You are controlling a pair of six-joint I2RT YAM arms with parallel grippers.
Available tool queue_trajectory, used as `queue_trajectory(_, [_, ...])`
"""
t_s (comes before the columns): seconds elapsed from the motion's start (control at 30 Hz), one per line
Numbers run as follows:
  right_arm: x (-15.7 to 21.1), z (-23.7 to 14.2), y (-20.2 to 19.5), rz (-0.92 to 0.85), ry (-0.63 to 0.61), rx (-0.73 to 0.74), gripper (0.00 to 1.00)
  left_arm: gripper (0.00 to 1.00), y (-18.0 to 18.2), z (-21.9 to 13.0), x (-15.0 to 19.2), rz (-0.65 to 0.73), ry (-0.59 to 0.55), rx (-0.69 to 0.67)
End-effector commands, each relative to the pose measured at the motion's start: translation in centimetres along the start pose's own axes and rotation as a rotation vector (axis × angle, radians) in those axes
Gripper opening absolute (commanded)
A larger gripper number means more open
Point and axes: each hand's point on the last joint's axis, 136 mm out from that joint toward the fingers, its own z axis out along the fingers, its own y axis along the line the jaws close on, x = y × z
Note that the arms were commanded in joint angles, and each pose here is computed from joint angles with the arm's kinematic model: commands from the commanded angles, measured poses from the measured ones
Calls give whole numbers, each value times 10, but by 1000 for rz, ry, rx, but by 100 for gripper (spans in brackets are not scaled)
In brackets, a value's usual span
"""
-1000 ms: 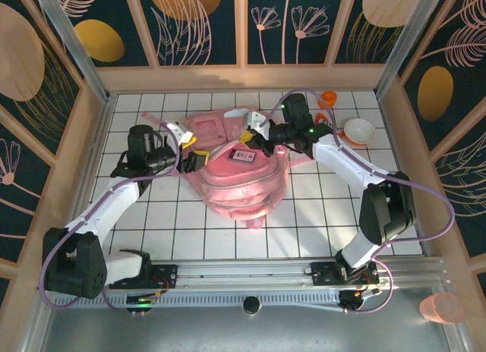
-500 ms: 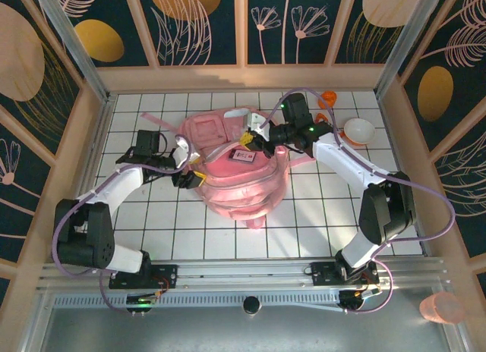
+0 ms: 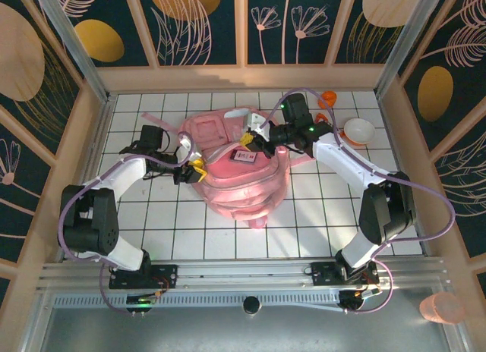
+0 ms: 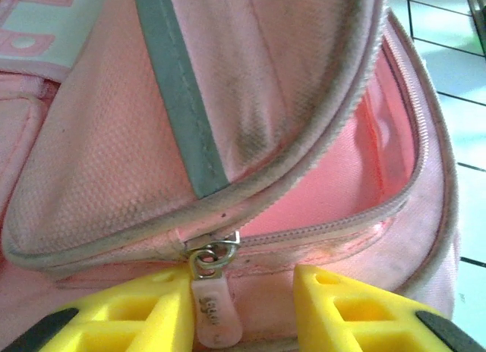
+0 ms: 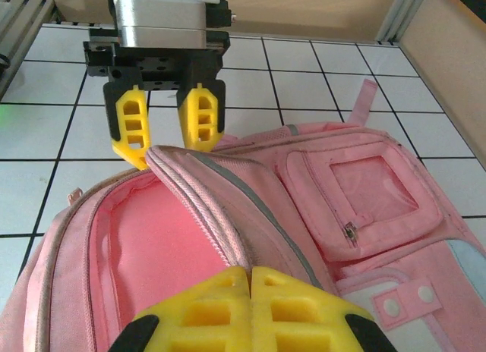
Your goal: Pack the student bag
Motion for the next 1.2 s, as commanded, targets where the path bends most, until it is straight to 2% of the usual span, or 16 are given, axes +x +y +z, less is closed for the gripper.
queue_trajectory(0.0, [-12, -7, -12, -16, -34, 54, 0, 33, -15, -7, -14, 37, -65, 34])
queue_trajectory(0.17, [-11, -6, -12, -10, -39, 61, 0, 20, -8, -9, -16, 8, -89, -48])
queue_trajectory(0.4, [-10, -5, -12, -5, -43, 93, 0, 0, -9, -12, -21, -32, -121, -69])
queue_trajectory(0.57, [-4, 0, -2, 3, -31, 107, 0, 0, -17, -12, -26, -55, -142, -56])
queue_trajectory(0.67, [10, -1, 14, 31, 25, 85, 0, 0, -4, -11, -19, -103, -118, -133])
queue_trajectory(0.7, [15, -3, 19, 52, 44, 86, 6, 0, 0, -11, -15, -122, -102, -159])
queue_trajectory(0.77, [15, -4, 35, 94, 66, 64, 25, 0, 4, -10, -8, -140, -75, -179])
queue_trajectory(0.83, [9, -7, 49, 112, 94, 56, 33, 0, 4, -10, -5, -138, -65, -185])
queue_trajectory(1.03, [-6, 5, 91, -2, 223, 92, 41, 0, 2, -10, -3, -110, -48, -190])
queue_trajectory(1.17, [-1, 23, 88, -73, 265, 179, 47, 0, -1, -10, -6, -91, -57, -177])
